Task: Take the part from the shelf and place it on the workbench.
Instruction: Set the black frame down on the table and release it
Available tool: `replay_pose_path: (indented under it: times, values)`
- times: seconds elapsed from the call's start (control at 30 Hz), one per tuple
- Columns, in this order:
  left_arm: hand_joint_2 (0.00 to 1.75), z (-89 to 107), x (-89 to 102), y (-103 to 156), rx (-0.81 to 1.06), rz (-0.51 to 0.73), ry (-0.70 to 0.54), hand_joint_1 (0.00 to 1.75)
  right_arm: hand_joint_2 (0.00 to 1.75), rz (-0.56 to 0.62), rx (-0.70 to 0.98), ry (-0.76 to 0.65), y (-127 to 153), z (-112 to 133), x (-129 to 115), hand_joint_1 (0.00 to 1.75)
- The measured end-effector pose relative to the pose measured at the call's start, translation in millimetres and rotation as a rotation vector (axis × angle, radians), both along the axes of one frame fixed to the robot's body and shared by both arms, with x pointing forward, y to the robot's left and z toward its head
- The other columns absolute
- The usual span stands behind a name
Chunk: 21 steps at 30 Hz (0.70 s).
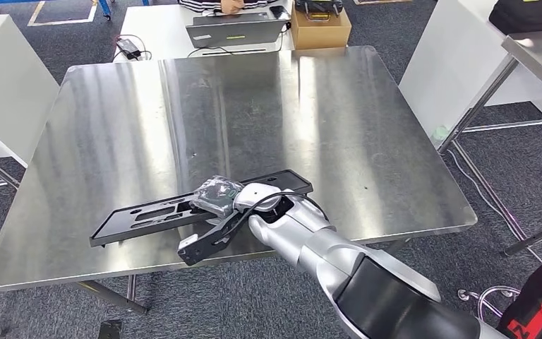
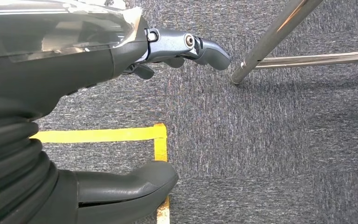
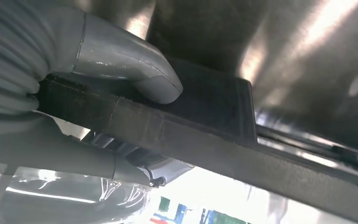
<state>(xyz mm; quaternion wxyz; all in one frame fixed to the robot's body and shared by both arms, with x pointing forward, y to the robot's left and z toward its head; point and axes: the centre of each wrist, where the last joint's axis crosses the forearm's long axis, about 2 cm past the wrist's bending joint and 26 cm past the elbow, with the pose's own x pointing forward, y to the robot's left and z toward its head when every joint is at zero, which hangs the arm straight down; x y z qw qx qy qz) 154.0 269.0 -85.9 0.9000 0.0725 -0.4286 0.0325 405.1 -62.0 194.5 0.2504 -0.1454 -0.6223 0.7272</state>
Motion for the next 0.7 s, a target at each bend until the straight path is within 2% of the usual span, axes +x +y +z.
replay_pose_path:
  times: [0.17, 0.4, 0.7]
  values:
    - [1.75, -1.5, -4.3, 1.6, 0.008, 0.005, 0.019, 0.00, 1.75, -0.096, -0.038, -0.050, -11.1, -2.4, 5.5, 1.75]
    - [1.75, -2.7, -8.3, 0.9, 0.012, 0.008, 0.028, 0.00, 1.75, -0.330, -0.023, -0.126, -43.2, 13.4, 29.3, 1.75]
    - [1.75, -3.3, -10.2, -0.1, 0.016, 0.009, 0.035, 0.00, 1.75, -0.670, -0.039, -0.165, -118.5, 24.2, 60.0, 1.75]
